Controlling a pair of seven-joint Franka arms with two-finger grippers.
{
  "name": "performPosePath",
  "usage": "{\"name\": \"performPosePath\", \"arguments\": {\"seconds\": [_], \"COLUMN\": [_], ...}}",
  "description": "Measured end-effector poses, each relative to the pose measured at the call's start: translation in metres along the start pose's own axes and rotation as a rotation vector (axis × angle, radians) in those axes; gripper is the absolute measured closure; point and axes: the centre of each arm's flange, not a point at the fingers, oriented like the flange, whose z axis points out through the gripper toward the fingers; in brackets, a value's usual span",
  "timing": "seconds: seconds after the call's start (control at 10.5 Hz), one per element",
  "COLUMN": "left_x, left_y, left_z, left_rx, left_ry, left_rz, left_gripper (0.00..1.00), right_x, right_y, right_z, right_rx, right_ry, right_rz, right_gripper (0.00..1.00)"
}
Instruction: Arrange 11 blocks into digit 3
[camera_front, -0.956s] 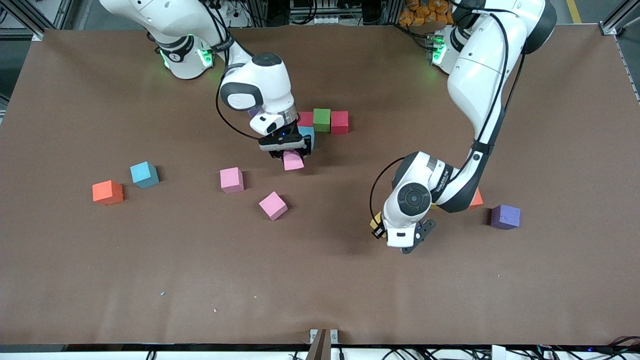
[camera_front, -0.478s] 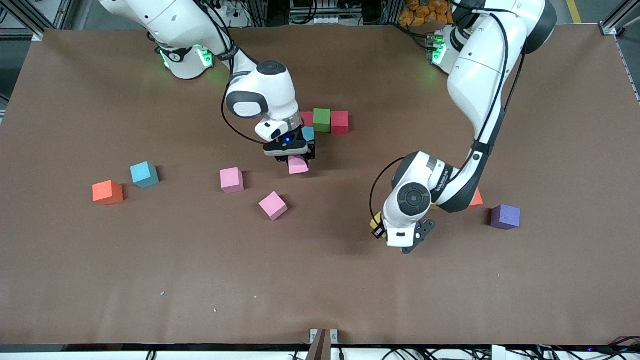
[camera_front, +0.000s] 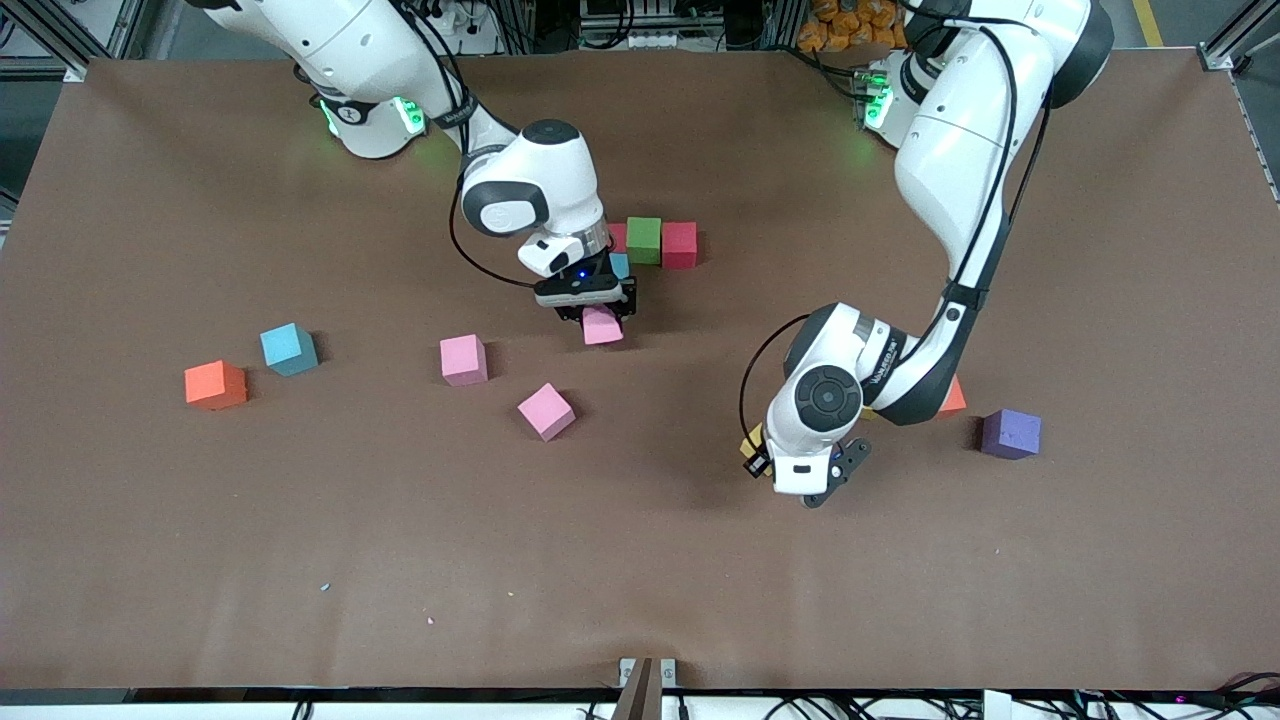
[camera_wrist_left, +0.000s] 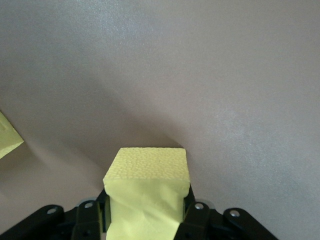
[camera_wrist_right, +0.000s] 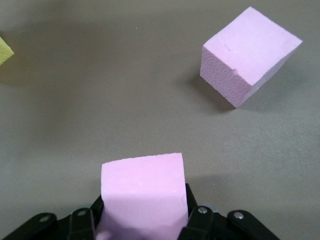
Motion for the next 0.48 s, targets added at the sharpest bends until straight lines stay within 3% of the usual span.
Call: {"name": "performPosePath", "arguments": {"seconds": [0.48], "left_x": [0.0001], "left_y": [-0.0001], "left_z": [0.0001], "left_rx": [0.0], "left_ry": [0.0], "left_rz": [0.0], "left_gripper": [0.46], "right_x": [0.0045], "right_y": [-0.0036], "right_z": [0.002], "right_rx": [0.007], "right_ry": [0.011], "right_rz": [0.003], "right_gripper": [0.44]}}
